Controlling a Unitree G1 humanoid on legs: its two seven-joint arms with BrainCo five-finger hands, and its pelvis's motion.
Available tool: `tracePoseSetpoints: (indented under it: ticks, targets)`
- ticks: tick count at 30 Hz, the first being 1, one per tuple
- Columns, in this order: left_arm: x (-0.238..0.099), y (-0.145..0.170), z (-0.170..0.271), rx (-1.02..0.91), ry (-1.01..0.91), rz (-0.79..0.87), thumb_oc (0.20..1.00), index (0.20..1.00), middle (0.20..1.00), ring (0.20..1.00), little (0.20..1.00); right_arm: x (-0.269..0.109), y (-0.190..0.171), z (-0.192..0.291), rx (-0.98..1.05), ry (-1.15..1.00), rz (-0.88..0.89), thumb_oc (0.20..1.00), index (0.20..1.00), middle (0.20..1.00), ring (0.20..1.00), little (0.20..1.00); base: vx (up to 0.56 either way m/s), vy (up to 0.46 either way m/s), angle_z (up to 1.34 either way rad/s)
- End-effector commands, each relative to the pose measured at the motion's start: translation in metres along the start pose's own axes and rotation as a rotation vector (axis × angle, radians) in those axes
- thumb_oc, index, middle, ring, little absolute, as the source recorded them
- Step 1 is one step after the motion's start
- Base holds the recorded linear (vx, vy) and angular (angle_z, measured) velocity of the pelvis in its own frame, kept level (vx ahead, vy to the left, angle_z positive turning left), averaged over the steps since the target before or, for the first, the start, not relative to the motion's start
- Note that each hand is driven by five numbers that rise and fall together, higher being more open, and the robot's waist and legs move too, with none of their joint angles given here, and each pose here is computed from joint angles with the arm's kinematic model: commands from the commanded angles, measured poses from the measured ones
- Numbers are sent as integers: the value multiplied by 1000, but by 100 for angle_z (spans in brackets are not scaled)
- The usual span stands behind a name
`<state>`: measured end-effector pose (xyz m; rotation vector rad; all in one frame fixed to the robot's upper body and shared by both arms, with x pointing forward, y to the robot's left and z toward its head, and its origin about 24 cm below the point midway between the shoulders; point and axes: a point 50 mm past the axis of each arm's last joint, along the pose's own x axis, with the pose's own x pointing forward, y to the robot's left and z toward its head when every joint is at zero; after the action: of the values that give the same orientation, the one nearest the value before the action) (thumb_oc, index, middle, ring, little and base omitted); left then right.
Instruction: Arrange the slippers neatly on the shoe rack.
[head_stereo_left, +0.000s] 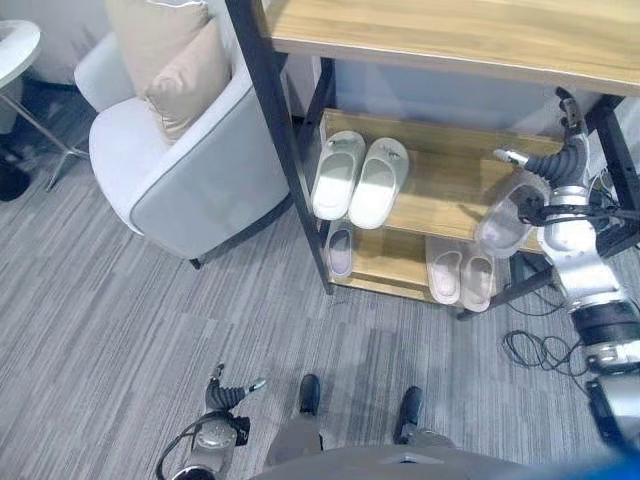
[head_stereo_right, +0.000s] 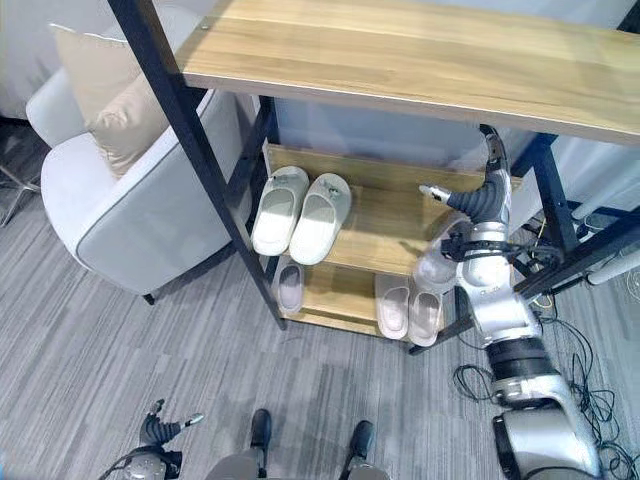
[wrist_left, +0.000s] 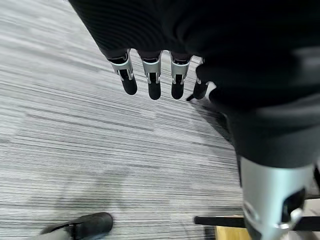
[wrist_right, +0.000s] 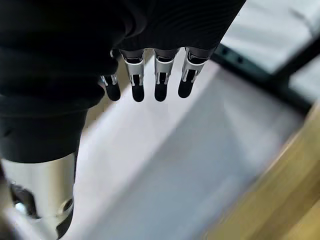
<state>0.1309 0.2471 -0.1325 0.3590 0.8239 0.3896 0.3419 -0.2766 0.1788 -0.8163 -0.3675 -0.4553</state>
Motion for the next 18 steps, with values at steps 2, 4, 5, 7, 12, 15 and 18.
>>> tracePoseSetpoints:
  ticks: [2,4,5,7,12,15,18]
  targets:
    - [6,0,8,17,-10,-34,1000,1000,1000,1000,1000,10,3,12,-72,-35,3,1000,1000,1000,1000,1000,11,-31,-16]
    - [6,-3,10,6,-15,-56,1000,1000,1000,1000,1000,14,2,-1,-119,31,41,1000,1000,1000,1000,1000,7,-19,-11]
    - [6,-5,12,1,-25,-61,1000,1000,1000,1000,1000,12,3,-10,-122,75,34,1000,1000,1000,1000,1000,17,21,-13]
    - [7,-6,15,12,-35,-69,1000,1000,1000,1000,1000,-2,7,-35,-157,168,36,1000,1000,1000,1000,1000,29,3,-6]
    - [6,-7,12,27,-20,-61,1000,1000,1000,1000,1000,-9,10,-50,-220,252,22,1000,1000,1000,1000,1000,19,-3,1]
    - [5,-7,9,42,-9,-67,1000,1000,1000,1000,1000,-21,20,-62,-246,302,73,1000,1000,1000,1000,1000,10,0,1]
    - [5,-7,10,49,-9,-69,1000,1000,1000,1000,1000,-25,23,-67,-238,328,83,1000,1000,1000,1000,1000,44,-114,1]
